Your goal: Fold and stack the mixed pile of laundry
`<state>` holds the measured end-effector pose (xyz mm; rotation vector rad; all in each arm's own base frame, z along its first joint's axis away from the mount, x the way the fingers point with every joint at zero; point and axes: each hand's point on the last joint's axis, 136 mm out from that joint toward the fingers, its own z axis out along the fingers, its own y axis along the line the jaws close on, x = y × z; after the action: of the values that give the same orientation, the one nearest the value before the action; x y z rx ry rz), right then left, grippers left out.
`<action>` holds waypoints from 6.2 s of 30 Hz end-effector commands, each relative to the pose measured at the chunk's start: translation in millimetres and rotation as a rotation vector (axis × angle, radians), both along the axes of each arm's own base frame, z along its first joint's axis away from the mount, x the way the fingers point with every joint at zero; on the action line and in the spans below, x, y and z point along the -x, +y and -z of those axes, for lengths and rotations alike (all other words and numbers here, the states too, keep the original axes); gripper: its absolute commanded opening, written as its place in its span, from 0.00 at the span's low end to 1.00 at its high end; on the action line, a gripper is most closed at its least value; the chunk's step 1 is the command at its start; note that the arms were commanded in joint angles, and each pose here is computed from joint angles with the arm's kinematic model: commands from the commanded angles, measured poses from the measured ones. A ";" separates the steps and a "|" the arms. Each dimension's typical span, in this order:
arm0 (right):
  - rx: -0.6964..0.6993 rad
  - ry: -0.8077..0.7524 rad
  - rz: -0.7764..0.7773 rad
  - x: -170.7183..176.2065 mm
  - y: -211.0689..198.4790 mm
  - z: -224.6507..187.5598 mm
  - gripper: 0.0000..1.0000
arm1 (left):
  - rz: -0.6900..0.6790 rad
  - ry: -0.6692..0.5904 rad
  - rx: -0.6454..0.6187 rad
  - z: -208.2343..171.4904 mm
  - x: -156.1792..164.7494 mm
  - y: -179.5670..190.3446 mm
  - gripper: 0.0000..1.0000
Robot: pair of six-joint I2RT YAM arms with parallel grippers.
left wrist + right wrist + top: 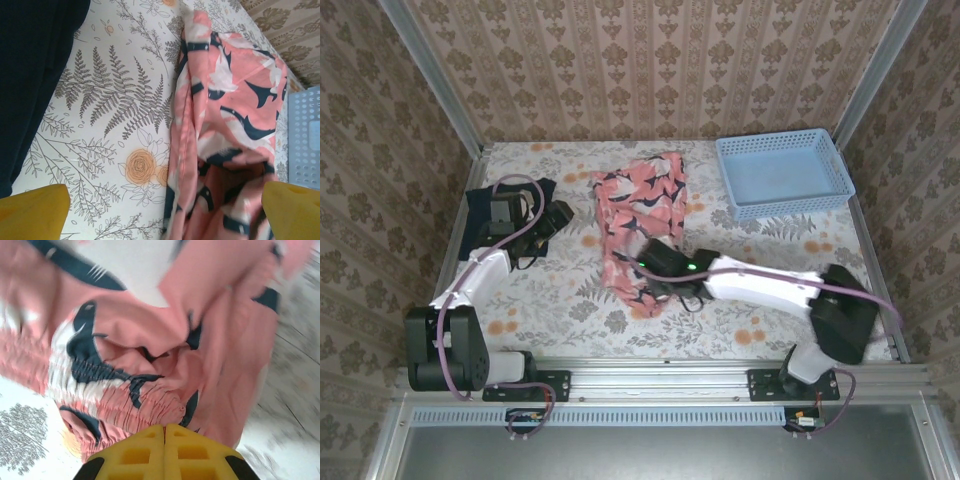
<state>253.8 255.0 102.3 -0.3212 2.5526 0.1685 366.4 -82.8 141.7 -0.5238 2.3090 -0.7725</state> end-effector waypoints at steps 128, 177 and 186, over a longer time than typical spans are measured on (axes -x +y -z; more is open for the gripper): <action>-0.302 0.350 0.531 -43.3 -127.5 90.7 0.06 | 0.230 0.225 0.084 128.2 -28.8 -128.7 0.19; -0.445 0.259 0.514 -75.0 -142.8 63.1 0.00 | 0.536 0.016 -0.020 41.6 -30.8 -191.9 0.00; -0.440 0.261 0.516 -72.1 -149.0 59.4 0.00 | 0.644 0.118 -0.100 99.0 -29.7 -235.9 0.00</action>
<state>326.6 110.1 34.4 0.5647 2.6652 0.6019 401.8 -323.6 61.7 0.2226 2.5690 -0.9738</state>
